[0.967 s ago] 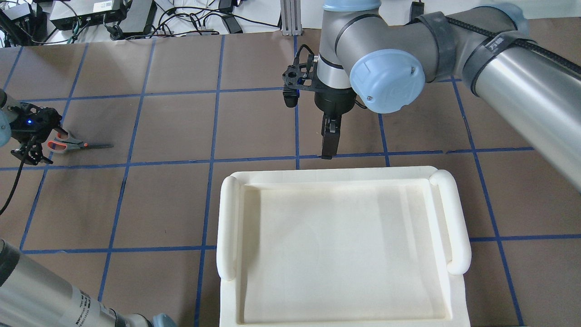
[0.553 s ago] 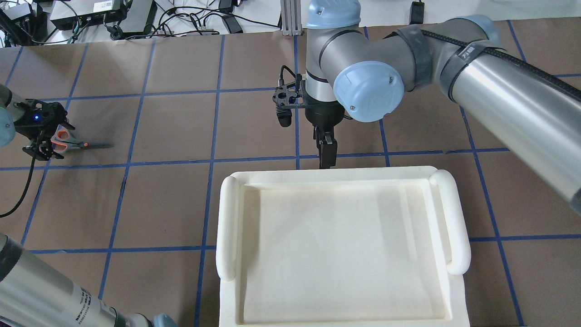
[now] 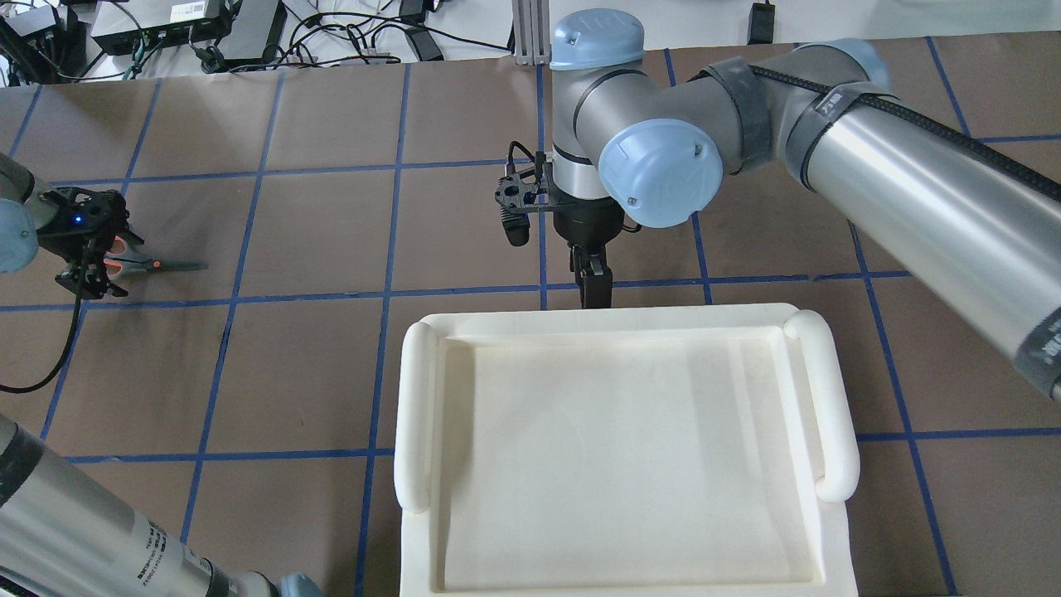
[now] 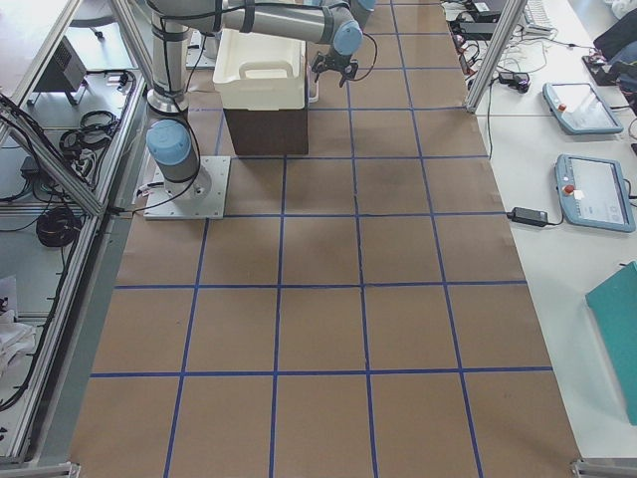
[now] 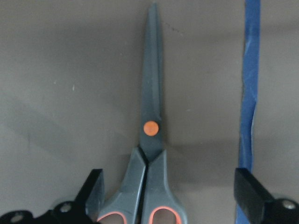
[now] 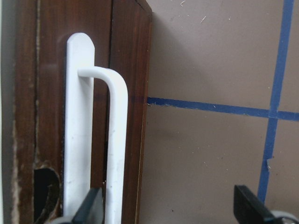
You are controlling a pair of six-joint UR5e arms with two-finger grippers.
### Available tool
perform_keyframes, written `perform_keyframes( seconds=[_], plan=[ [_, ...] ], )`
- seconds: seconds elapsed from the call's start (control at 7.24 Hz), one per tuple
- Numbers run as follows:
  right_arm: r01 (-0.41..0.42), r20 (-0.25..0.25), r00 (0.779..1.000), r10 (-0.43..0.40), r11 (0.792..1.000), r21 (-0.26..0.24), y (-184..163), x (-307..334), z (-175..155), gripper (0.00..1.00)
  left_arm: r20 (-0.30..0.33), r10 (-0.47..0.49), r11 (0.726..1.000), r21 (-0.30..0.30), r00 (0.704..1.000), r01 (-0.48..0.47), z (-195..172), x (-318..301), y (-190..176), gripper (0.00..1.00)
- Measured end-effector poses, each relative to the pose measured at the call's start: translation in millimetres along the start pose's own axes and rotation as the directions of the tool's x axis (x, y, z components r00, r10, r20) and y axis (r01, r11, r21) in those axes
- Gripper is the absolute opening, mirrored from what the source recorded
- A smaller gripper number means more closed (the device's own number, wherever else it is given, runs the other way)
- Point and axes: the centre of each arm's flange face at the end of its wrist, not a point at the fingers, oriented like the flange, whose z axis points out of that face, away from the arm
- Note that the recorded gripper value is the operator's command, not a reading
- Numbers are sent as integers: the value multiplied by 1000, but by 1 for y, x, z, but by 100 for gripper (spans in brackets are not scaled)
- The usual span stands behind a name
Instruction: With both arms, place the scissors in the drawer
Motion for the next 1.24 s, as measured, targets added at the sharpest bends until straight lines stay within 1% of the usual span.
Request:
perform_keyframes(
  seconds=[0.14,0.28,0.69,0.83,0.97,1.24],
  plan=[
    [-3,9,1000,3,1000,0,0,1,2,99,-1,5,1000,1,1000,-5,2,0,0,90],
    [-8,17,1000,8,1000,0,0,1,5,100,-2,13,1000,2,1000,-13,3,0,0,87],
    [-21,45,999,21,1000,-4,0,1,10,100,-4,43,999,7,999,-43,8,-1,0,50],
    [-30,50,998,30,1000,-5,0,2,12,100,-3,60,998,9,998,-60,8,-1,0,25],
    [-40,58,997,41,999,-5,0,5,16,100,-3,70,998,9,998,-70,8,-2,-1,13],
    [-53,71,996,53,999,-7,-1,12,22,100,-1,91,996,-3,996,-91,3,-6,-8,8]
  ],
)
